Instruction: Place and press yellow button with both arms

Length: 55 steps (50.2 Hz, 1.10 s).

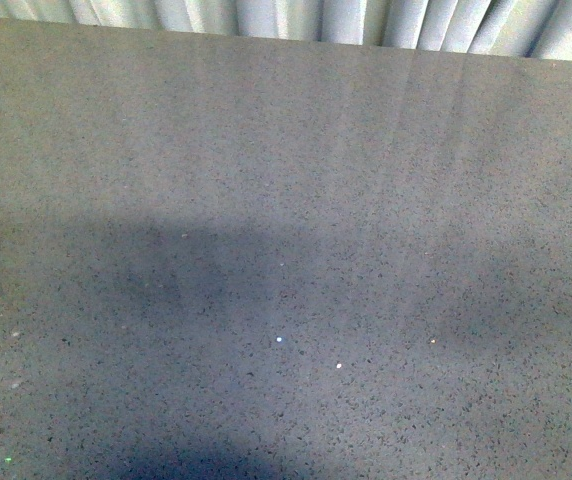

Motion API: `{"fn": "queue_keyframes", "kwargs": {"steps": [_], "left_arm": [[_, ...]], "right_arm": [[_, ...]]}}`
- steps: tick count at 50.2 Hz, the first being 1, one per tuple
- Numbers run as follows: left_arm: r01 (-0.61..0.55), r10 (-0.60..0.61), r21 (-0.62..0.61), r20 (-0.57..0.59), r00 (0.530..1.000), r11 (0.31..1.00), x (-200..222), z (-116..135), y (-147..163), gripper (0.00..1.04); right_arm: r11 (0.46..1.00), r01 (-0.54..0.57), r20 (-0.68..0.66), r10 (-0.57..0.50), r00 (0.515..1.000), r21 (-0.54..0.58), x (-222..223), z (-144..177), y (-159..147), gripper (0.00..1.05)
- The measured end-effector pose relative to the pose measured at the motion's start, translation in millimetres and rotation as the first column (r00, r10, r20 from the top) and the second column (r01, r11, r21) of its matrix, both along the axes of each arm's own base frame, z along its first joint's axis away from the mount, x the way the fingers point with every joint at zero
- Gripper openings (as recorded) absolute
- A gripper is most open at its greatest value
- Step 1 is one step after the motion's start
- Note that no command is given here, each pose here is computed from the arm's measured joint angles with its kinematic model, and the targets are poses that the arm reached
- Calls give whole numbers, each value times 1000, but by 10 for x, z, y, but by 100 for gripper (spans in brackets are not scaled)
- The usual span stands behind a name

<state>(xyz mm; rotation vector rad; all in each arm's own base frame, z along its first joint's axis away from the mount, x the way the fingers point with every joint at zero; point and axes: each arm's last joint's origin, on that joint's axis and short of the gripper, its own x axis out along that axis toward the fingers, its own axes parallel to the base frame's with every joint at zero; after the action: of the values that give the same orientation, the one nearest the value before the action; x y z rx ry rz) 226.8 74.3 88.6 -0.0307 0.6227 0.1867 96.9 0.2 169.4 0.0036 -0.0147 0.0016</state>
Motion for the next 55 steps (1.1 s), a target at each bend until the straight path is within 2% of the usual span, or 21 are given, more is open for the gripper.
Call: {"fn": "queue_keyframes", "kwargs": {"steps": [22,32,39,55], "left_arm": [[-10,10,-9,-11,1000,1000,66,-46,0,95],[-14,14,-11,-11,1000,1000,72,-69,-6,56],[-15,15,-13,-8,1000,1000,74,-69,-6,38],[-10,10,-16,-6,1000,1000,73,-70,-7,35]], "right_arm": [[1000,0,0,0,1000,0,0,0,0,96],[1000,0,0,0,1000,0,0,0,0,96],[1000,0,0,0,1000,0,0,0,0,96],[1000,0,0,0,1000,0,0,0,0,96]]}}
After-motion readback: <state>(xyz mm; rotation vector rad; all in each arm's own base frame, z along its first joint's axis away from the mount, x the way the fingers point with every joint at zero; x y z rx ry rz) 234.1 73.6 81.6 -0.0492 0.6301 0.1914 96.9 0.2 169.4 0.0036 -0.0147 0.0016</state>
